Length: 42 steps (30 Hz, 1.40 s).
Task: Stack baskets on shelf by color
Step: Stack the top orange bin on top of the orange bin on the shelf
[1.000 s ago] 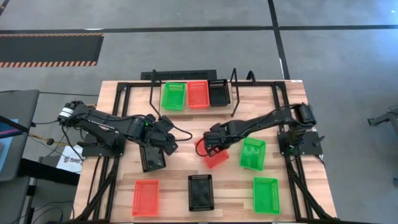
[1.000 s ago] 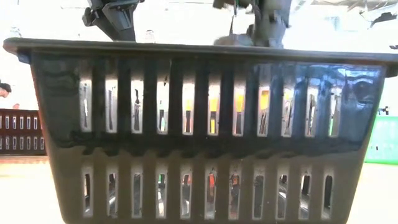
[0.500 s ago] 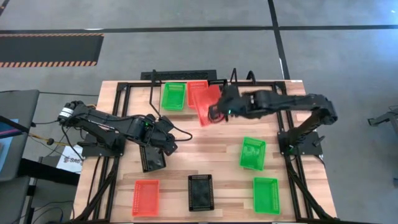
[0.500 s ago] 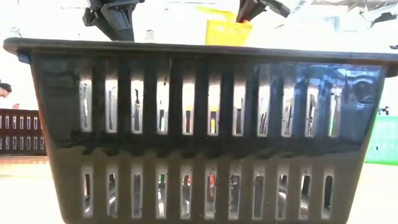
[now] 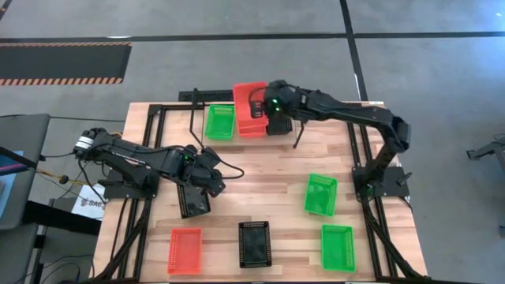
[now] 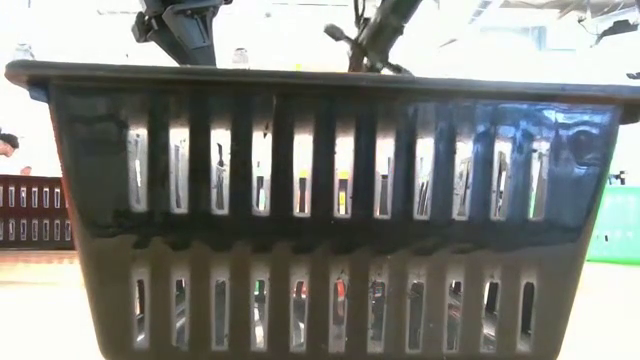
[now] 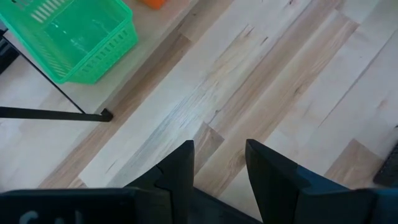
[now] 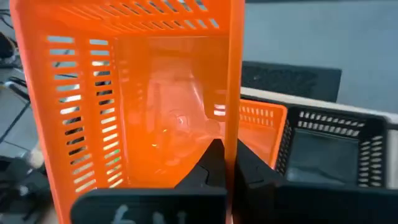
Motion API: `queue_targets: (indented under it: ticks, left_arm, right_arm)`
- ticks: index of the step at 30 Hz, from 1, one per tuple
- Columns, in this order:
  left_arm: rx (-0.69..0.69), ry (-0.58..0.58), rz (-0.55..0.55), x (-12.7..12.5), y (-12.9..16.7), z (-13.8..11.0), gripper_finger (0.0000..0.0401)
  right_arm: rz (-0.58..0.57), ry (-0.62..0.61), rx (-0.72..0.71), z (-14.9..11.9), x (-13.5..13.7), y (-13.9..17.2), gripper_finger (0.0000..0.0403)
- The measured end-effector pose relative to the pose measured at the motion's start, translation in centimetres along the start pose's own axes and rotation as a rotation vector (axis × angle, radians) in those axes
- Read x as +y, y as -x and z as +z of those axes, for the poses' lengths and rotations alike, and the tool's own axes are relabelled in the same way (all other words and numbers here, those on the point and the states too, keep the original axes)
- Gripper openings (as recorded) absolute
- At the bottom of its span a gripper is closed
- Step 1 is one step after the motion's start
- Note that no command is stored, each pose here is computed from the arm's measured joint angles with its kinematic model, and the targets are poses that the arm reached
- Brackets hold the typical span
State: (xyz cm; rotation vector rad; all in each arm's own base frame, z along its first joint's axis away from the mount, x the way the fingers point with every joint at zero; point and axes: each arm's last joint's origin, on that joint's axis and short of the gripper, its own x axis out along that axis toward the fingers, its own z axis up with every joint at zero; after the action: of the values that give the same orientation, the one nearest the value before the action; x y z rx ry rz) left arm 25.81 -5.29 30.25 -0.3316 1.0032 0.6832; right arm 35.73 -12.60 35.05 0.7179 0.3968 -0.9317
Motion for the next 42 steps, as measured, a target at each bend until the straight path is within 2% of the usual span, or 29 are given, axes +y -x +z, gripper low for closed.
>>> queue_targets:
  ticks: [9,15,27,42]
  left_arm:
    - [0.007,0.004,-0.006,0.0,0.0,0.0,0.0132]
    - [0.01,0.004,-0.008,0.0,0.0,0.0,0.0132]
    - [0.013,0.003,-0.01,0.0,0.0,0.0,0.0132]
    - [0.013,0.009,-0.011,0.0,0.0,0.0,0.0132]
  right_arm:
    - [-0.051,-0.082,0.124,-0.7,-1.7,-5.6,0.0005]
    - [-0.081,-0.087,0.183,-1.9,-2.0,-7.5,0.0005]
    - [-0.141,-0.07,0.235,-2.2,-2.7,-7.6,0.0004]
    - [-0.143,-0.072,0.23,-2.1,-2.8,-7.7,0.0004]
